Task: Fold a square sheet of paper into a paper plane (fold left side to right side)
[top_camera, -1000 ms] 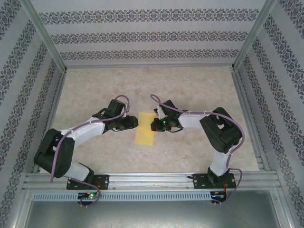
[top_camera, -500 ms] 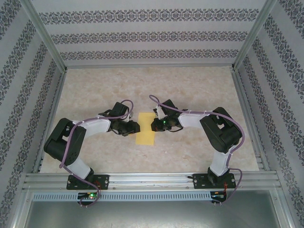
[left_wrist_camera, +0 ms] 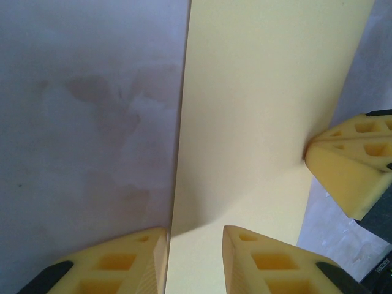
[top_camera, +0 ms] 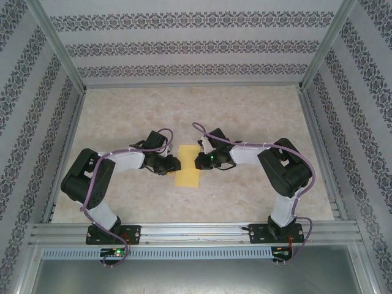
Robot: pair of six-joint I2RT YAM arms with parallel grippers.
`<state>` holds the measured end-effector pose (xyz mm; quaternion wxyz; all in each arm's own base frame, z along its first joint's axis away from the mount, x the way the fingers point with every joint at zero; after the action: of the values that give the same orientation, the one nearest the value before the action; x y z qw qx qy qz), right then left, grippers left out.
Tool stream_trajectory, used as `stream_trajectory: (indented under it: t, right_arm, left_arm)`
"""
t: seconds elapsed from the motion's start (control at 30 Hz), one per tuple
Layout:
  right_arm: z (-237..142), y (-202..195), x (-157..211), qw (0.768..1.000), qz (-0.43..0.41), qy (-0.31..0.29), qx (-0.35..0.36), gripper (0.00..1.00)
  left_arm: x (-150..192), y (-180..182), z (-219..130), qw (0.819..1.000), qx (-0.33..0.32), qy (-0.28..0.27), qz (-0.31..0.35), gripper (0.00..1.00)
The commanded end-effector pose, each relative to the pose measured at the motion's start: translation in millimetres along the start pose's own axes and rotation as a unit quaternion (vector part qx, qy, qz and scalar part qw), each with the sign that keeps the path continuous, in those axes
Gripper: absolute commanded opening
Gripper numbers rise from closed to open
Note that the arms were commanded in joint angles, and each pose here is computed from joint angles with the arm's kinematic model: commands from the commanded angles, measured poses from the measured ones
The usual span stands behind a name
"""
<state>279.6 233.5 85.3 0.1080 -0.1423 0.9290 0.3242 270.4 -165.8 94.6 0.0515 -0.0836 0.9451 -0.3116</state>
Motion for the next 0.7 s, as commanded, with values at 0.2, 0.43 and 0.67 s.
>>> stream_trajectory:
  t: [0.2,0.43,0.67]
  right_arm:
    - [9,-13,12,0.999,0.015,0.029,0.025,0.0]
    - [10,-13,12,0.999,0.015,0.029,0.026,0.0]
    - [9,-13,12,0.999,0.012,0.028,0.025,0.0]
  left_arm:
    - [-13,-15,5,0.998,0.057,-0.023,0.008,0.3]
    - [-16,-21,4,0.997,0.07,-0.021,0.013,0.31]
    - [-20,-22,-1,0.998,0.052,-0.037,0.021,0.37]
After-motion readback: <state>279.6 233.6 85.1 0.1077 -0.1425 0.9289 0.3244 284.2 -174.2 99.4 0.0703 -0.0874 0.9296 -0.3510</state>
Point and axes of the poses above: each hand's point on the last joint's axis, 136 mm out from that joint toward the fingers, its own z axis out along the fingers, its own y axis along the line the jaws close on, x = y × z, the point moved 9 cm from there along -z, back along the fingers, and after that the axes turned 3 degrees about -z, right-handed, at the moved point
